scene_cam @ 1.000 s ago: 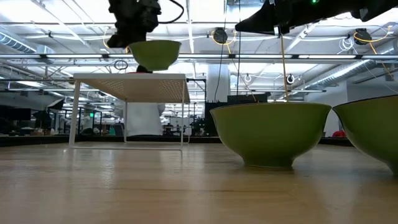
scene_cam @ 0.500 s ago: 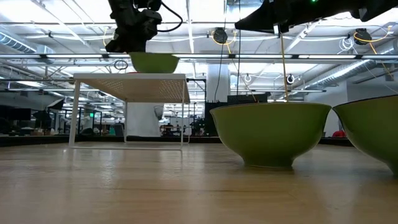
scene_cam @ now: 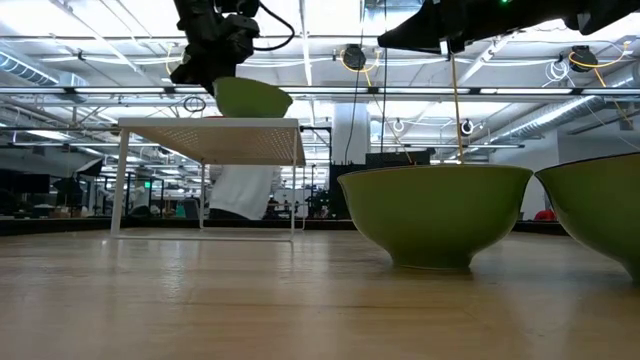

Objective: Pick & Place Mini bowls
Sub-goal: Put the right white patterned bowl on the shelf, then stack the bottom white patterned bowl on top of the white patterned bowl on the shelf

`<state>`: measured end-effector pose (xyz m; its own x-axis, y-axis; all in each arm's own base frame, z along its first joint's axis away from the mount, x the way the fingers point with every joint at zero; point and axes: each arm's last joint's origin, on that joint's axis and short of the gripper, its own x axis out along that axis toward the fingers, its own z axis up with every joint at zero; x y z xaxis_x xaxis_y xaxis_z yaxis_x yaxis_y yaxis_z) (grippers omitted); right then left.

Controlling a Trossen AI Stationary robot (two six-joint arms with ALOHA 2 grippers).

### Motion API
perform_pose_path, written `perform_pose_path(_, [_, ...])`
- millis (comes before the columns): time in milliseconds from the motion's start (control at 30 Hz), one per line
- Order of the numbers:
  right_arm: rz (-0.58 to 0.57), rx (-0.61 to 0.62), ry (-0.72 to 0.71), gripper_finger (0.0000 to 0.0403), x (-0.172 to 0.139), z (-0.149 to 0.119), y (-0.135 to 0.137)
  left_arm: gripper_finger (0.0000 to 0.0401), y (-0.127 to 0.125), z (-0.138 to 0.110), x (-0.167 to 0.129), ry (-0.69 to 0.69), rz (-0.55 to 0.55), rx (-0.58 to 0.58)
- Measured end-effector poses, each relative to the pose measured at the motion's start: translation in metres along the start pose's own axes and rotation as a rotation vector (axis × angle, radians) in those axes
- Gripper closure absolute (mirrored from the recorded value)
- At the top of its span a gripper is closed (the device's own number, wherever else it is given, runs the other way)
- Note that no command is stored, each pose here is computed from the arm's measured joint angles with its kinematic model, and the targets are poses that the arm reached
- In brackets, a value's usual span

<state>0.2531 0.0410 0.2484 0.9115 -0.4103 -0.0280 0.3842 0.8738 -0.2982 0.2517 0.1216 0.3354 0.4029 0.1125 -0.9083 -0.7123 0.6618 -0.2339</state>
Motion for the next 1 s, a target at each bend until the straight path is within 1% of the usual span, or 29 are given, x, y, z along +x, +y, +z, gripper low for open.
perform_pose_path(267, [0.000, 0.000, 0.000, 0.0385, 0.000, 0.000, 0.000, 0.0314, 0.000, 0.000, -0.001, -0.003, -0.001, 0.013])
perform_pose_path(533, [0.000, 0.000, 0.000, 0.0385, 0.000, 0.000, 0.000, 0.0313, 0.001, 0.003, -0.006, -0.017, -0.005, -0.008])
perform_pose_path(767, [0.000, 0.000, 0.001, 0.0385, 0.000, 0.000, 0.000, 0.0313, -0.004, 0.009, -0.024, -0.072, -0.030, 0.000])
perform_pose_path(1000, [0.000, 0.000, 0.001, 0.0385, 0.000, 0.000, 0.000, 0.0313, -0.007, 0.012, -0.043, -0.095, -0.031, 0.001])
